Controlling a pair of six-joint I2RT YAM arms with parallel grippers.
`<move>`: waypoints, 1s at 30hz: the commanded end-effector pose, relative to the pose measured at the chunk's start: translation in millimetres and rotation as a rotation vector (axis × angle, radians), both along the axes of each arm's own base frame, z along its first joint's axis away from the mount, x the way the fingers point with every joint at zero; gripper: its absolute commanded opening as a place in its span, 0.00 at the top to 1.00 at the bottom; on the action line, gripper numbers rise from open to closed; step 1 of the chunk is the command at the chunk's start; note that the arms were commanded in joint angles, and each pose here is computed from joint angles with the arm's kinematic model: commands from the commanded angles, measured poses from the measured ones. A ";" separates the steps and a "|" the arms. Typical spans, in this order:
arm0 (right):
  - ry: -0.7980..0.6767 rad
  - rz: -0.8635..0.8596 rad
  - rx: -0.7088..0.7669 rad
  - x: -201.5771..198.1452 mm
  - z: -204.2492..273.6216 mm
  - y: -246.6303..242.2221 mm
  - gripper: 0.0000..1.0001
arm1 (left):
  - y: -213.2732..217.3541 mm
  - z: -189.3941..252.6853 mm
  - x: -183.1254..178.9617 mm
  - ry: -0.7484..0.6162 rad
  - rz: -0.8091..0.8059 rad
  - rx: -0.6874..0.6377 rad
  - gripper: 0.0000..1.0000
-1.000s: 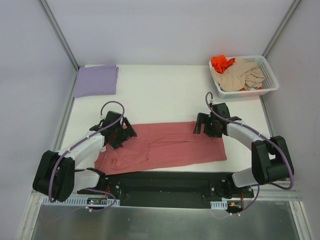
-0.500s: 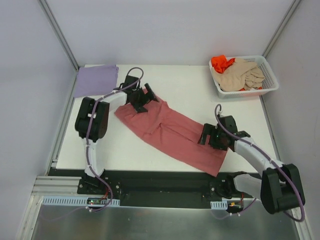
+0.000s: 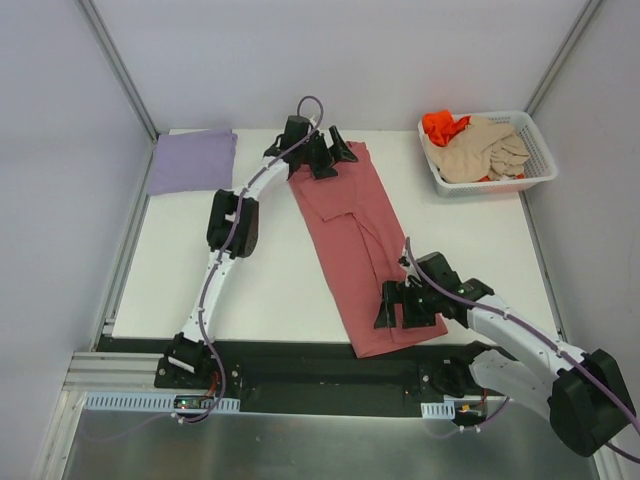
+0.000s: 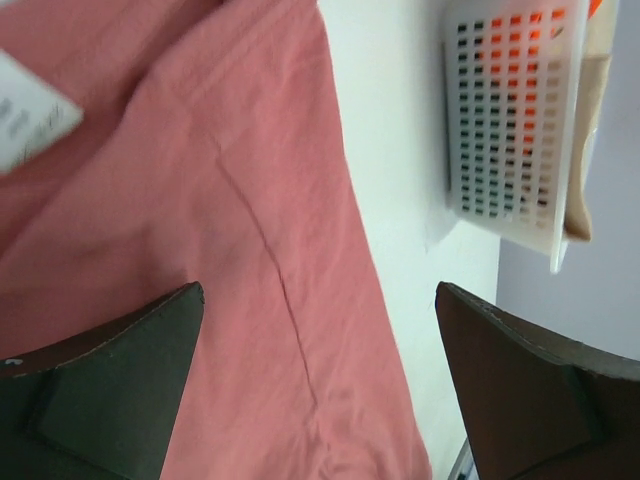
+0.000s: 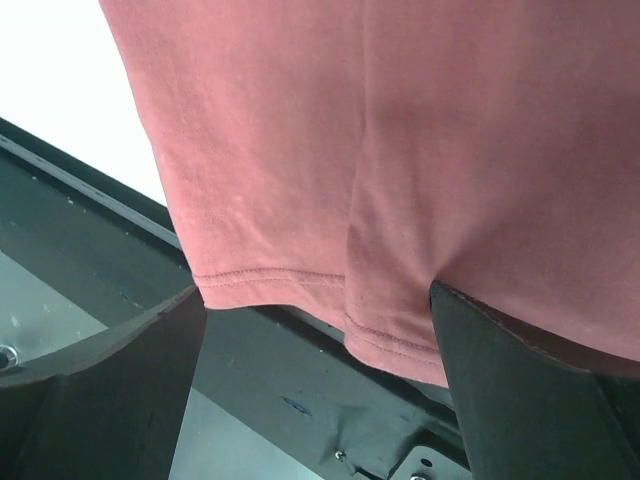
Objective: Fold and stack the t-shirts
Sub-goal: Rotate the tshirt 90 degrees
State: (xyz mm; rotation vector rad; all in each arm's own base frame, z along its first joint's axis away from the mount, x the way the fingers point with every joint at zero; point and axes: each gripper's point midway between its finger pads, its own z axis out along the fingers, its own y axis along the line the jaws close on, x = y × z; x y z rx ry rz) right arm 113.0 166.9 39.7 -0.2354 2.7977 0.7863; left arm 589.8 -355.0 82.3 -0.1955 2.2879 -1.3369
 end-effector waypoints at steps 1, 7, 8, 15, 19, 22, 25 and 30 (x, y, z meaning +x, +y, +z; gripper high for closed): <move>-0.078 -0.013 -0.016 14.9 19.6 0.0 0.04 | 15.0 113.5 -19.6 -0.264 -0.035 0.052 0.01; -0.174 -0.081 -0.041 34.1 32.7 -6.2 0.04 | 30.8 114.9 -86.6 -0.195 -0.051 0.158 0.01; -0.175 -0.096 -0.056 35.3 32.2 -8.6 0.04 | 27.3 108.5 -103.1 -0.174 -0.067 0.177 0.01; -0.140 -0.161 -0.077 40.1 17.8 -9.2 0.04 | 22.2 36.4 -181.5 -0.001 -0.092 0.352 0.01; -0.123 -0.148 -0.033 40.4 12.5 0.8 0.04 | 21.4 -9.2 -184.8 0.128 -0.093 0.385 0.01; -0.109 -0.144 -0.049 40.1 8.5 0.8 0.04 | 21.9 -36.5 -176.9 0.180 -0.084 0.430 0.01; -0.076 -0.124 -0.027 35.5 5.2 8.5 0.04 | 27.7 -53.8 -166.6 0.231 -0.073 0.467 0.01; -0.043 -0.075 -0.012 31.0 4.0 25.3 0.04 | 46.5 -73.2 -138.3 0.279 -0.006 0.490 0.01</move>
